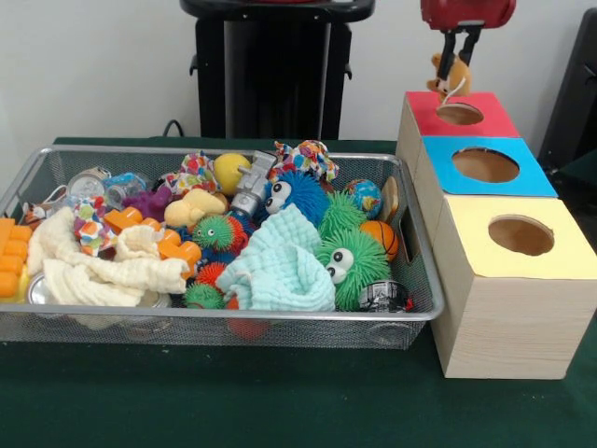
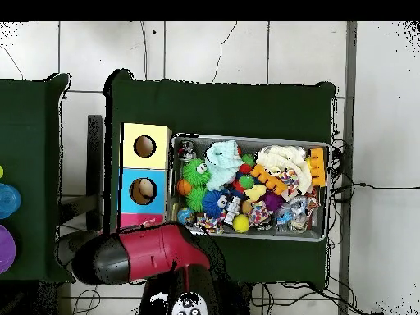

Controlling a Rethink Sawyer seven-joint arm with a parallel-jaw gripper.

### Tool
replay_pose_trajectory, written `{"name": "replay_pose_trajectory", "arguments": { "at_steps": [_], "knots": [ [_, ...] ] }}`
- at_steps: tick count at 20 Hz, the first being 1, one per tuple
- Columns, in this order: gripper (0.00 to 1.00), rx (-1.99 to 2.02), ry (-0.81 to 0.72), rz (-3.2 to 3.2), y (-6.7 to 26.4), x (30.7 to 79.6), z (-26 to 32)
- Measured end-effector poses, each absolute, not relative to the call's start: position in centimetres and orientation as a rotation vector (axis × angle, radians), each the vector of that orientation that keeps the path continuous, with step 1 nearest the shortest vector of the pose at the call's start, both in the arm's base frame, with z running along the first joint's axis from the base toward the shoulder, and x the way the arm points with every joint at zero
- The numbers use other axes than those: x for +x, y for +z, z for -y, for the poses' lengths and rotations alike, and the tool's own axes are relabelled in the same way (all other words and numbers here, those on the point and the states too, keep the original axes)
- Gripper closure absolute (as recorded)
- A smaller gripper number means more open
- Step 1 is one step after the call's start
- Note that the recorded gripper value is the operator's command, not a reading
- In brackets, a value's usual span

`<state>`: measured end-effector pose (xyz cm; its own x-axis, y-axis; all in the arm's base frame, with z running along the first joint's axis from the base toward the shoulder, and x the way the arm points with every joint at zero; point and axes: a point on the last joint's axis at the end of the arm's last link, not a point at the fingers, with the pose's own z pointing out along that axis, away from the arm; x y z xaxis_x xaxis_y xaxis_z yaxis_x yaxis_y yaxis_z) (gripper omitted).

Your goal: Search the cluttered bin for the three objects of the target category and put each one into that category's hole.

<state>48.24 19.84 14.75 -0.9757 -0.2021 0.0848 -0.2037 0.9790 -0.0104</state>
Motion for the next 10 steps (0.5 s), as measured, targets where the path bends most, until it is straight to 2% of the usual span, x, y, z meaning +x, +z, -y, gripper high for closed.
{"name": "replay_pose_trajectory", "arguments": {
  "at_steps": [10],
  "knots": [
    [1.0,0.258,-0.021,3.082,10.9,46.6,-23.2]
  ]
}}
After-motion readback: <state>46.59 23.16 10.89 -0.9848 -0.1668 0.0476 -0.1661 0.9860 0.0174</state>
